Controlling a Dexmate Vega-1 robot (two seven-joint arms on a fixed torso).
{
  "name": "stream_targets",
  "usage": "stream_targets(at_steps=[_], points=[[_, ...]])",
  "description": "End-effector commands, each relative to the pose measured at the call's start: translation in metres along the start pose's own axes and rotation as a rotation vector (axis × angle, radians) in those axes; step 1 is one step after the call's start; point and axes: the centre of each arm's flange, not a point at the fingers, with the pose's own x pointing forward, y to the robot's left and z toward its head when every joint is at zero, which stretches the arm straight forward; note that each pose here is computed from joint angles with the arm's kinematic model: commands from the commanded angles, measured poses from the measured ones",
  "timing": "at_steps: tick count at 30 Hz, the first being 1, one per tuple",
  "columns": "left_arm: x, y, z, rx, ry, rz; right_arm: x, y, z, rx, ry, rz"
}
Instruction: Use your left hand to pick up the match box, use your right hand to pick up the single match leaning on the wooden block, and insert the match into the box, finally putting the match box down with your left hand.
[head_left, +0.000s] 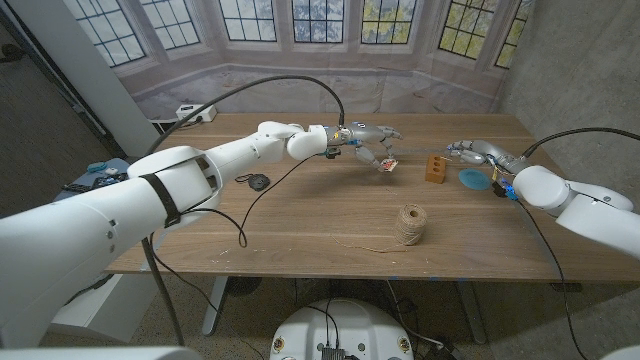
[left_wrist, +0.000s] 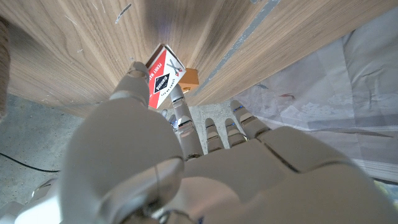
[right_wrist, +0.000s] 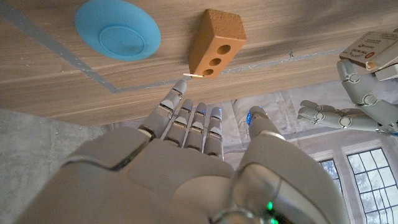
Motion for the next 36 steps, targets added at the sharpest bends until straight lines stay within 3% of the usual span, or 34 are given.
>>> stream_targets(at_steps=[1, 18, 36], points=[[0.001, -0.006, 0.003, -0.057, 0.021, 0.01, 0.001, 0.002, -0.007, -0.049, 0.021, 0.006], [-0.006, -0.011, 0.005, -0.076, 0.051, -0.003, 0.009, 0.002, -0.007, -0.15, 0.031, 0.006], [0.001, -0.012, 0.007, -0.109, 0.059, 0.011, 0.013, -0.005, -0.005, -0.277, 0.039, -0.015]])
